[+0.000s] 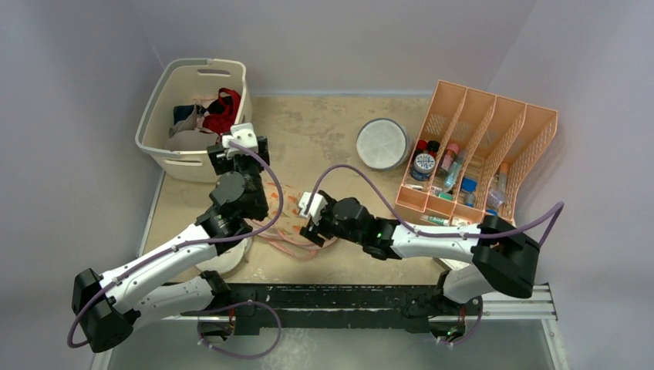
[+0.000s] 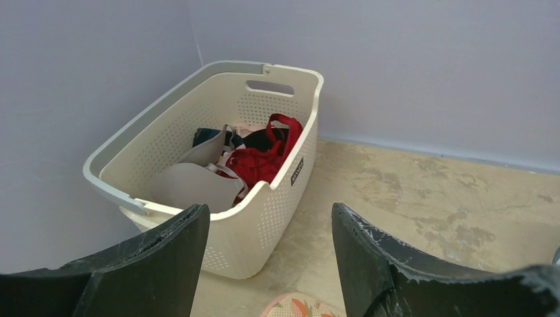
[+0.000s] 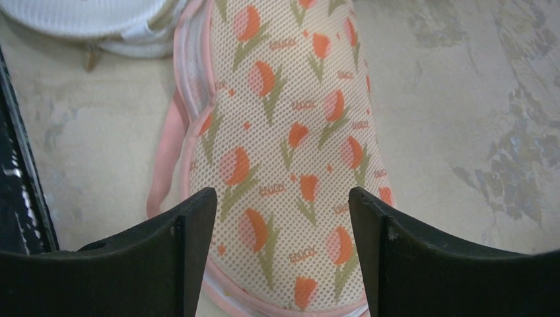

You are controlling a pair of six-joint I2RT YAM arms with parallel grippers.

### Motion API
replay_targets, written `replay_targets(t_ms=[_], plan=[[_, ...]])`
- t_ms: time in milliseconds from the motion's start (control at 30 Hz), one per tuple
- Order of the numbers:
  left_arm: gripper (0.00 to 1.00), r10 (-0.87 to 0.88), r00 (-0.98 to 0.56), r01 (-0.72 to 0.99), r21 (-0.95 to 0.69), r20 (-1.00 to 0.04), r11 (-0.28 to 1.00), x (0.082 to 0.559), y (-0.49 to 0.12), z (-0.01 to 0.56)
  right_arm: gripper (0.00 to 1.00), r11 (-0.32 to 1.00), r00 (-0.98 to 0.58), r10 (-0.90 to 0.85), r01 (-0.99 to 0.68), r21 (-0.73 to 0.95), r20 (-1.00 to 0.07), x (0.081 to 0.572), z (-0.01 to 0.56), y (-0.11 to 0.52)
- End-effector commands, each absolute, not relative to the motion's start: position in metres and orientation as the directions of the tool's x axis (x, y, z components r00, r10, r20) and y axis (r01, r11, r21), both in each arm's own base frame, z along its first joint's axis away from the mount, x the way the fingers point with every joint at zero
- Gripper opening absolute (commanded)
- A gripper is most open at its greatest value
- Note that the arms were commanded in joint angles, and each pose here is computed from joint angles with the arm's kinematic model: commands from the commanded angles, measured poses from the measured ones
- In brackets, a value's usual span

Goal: Unzip the laundry bag and remove the bra

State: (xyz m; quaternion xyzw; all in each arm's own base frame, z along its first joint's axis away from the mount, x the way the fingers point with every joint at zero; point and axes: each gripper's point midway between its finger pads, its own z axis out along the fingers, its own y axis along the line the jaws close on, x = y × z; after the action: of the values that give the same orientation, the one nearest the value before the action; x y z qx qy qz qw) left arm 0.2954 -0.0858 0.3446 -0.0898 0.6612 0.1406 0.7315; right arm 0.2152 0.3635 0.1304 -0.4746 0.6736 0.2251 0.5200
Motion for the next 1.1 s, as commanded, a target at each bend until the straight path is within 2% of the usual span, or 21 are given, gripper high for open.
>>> replay_targets(t_ms=[0, 233, 433, 600, 767, 1067], plan=[[0.68, 0.011, 0.136, -0.361, -0.039, -0.991, 0.932, 0.293, -0.071, 0.353, 0.75, 0.404, 0.105, -0.552, -0.834, -0.375, -0.827, 0.216, 0.129, 0.366], [0.68, -0.007, 0.146, -0.378, -0.063, -0.989, 0.924, 0.295, -0.064, 0.353, 0.74, 0.281, 0.145, -0.646, -0.868, -0.411, -0.749, 0.188, 0.105, 0.384], [0.68, -0.005, 0.139, -0.374, -0.057, -0.990, 0.926, 0.297, -0.066, 0.352, 0.71, 0.314, 0.117, -0.680, -0.846, -0.432, -0.724, 0.195, 0.094, 0.390], [0.68, 0.001, 0.134, -0.372, -0.050, -0.991, 0.927, 0.298, -0.068, 0.351, 0.60, 0.323, 0.107, -0.690, -0.840, -0.437, -0.716, 0.197, 0.092, 0.392], [0.68, 0.001, 0.133, -0.370, -0.049, -0.991, 0.928, 0.299, -0.068, 0.351, 0.39, 0.340, 0.095, -0.676, -0.839, -0.424, -0.731, 0.197, 0.097, 0.393], [0.68, -0.001, 0.129, -0.361, -0.048, -0.992, 0.932, 0.301, -0.071, 0.350, 0.22, 0.390, 0.093, -0.562, -0.847, -0.362, -0.822, 0.190, 0.134, 0.392]])
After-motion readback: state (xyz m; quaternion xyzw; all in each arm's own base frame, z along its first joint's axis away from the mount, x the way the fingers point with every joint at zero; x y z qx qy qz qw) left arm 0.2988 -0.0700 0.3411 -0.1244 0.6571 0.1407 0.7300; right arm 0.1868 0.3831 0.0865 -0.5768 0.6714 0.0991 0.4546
